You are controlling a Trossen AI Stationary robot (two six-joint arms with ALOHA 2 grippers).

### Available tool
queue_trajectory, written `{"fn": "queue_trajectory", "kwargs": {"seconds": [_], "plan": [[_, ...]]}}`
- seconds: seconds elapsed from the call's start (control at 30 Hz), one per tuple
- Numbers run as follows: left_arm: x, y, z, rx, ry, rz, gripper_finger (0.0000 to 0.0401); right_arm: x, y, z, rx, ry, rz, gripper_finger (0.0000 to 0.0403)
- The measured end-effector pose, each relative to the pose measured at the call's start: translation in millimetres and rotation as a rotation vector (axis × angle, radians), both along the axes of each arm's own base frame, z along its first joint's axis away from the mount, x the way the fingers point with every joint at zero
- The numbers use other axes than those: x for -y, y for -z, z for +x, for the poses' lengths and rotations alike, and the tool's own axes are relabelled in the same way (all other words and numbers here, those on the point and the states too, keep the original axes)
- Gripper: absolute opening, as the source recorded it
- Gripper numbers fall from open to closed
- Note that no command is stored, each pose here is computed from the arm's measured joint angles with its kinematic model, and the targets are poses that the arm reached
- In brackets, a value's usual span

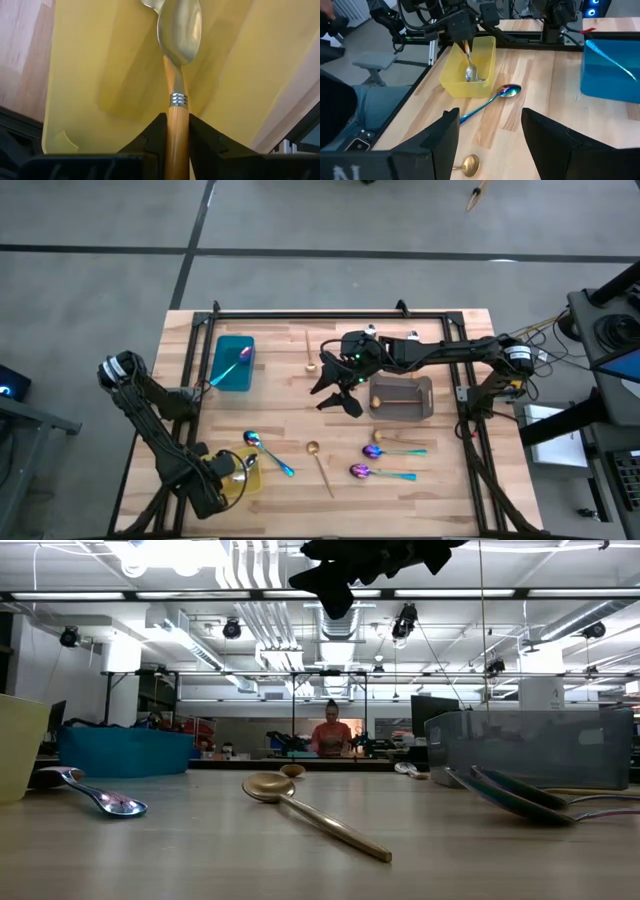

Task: Sort silverware by color (type)
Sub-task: Put the yellow spoon into the yellow bin

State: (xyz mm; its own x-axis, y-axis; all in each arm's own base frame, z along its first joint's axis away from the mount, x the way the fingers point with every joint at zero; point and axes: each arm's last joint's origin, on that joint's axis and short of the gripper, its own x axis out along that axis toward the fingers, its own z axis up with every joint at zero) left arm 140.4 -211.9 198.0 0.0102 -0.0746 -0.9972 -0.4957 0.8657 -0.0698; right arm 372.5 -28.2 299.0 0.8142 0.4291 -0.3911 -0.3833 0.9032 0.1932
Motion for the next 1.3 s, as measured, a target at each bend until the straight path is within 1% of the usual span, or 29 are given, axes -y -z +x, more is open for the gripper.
{"fn": "queue_trajectory", "kwargs": {"seconds": [0.27,0.57,0.7,0.9,1.03,1.2,1.3], "plan": [[-2,0,0,0.019,-0.004,0.033,0.0049,0,0,0,0.001,0.002,0.004,0.0203],[-2,0,0,0.014,-0.093,0.029,0.0055,0,-1,1,0.015,0.000,-0.002,0.0203],[-2,0,0,0.012,-0.115,0.028,0.0075,0,-1,1,0.013,0.001,0.001,0.0203],[-1,0,0,0.013,-0.116,0.022,0.0122,0,-1,1,0.011,0.002,0.003,0.0203],[2,-2,2,0.029,-0.097,-0.022,0.0149,0,-1,1,0.011,0.003,0.005,0.0203],[10,-20,9,0.084,-0.055,-0.075,0.0162,0,-1,1,0.002,0.011,0.021,0.0203],[15,-37,16,0.183,-0.031,-0.073,0.0162,0,-1,1,-0.004,0.016,0.031,0.0203]]}}
